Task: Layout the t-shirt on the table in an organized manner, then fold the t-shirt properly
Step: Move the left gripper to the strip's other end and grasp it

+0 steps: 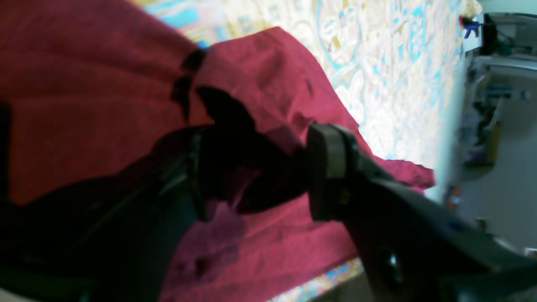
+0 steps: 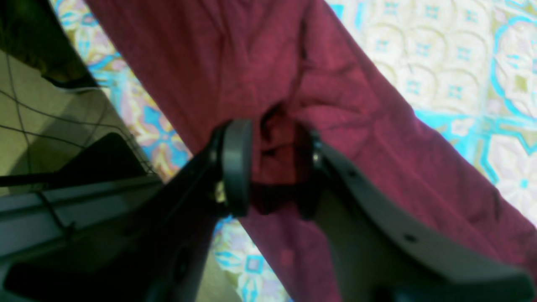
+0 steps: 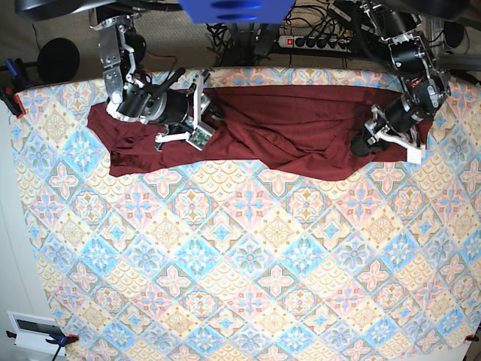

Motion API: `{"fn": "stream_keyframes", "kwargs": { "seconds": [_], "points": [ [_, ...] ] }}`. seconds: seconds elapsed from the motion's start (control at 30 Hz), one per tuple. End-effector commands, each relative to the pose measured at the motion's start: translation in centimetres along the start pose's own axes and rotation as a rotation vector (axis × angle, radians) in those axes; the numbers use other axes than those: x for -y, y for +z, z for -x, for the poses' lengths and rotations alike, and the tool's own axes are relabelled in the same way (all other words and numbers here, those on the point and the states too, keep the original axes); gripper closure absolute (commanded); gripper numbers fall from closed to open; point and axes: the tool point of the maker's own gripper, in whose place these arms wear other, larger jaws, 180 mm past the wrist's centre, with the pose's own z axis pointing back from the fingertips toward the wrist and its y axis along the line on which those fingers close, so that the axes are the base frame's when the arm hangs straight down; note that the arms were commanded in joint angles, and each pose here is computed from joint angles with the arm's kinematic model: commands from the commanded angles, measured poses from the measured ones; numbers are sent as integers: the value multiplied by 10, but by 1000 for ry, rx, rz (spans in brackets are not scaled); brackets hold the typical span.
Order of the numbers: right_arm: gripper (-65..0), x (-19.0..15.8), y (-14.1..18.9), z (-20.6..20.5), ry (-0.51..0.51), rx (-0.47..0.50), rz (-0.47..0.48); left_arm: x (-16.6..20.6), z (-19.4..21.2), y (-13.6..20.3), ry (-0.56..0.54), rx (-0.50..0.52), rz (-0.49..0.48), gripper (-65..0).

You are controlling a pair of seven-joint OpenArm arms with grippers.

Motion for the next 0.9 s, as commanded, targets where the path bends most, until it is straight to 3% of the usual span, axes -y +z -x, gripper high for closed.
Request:
{"fn": "stream_keyframes", "kwargs": {
  "seconds": [0.0,0.07,0.27,0.53,0.87],
  "points": [
    [-172,1,4,-12,12,46,3,12,-15,0,-37,33,23,-298],
    [-172,1,4,-12,12,45,3,19,-12,-7,-63,10,29,-250],
    [-172,2,4,-12,12,46,4,37,-14,-15,-100,0,67,0],
    [-172,17,11,-8,-15,45,49,80,-38,40,-228,151,147,0],
    [-172,17,10,-6,-17,40,50,68,-69,132,-281,277,124,0]
  ]
}}
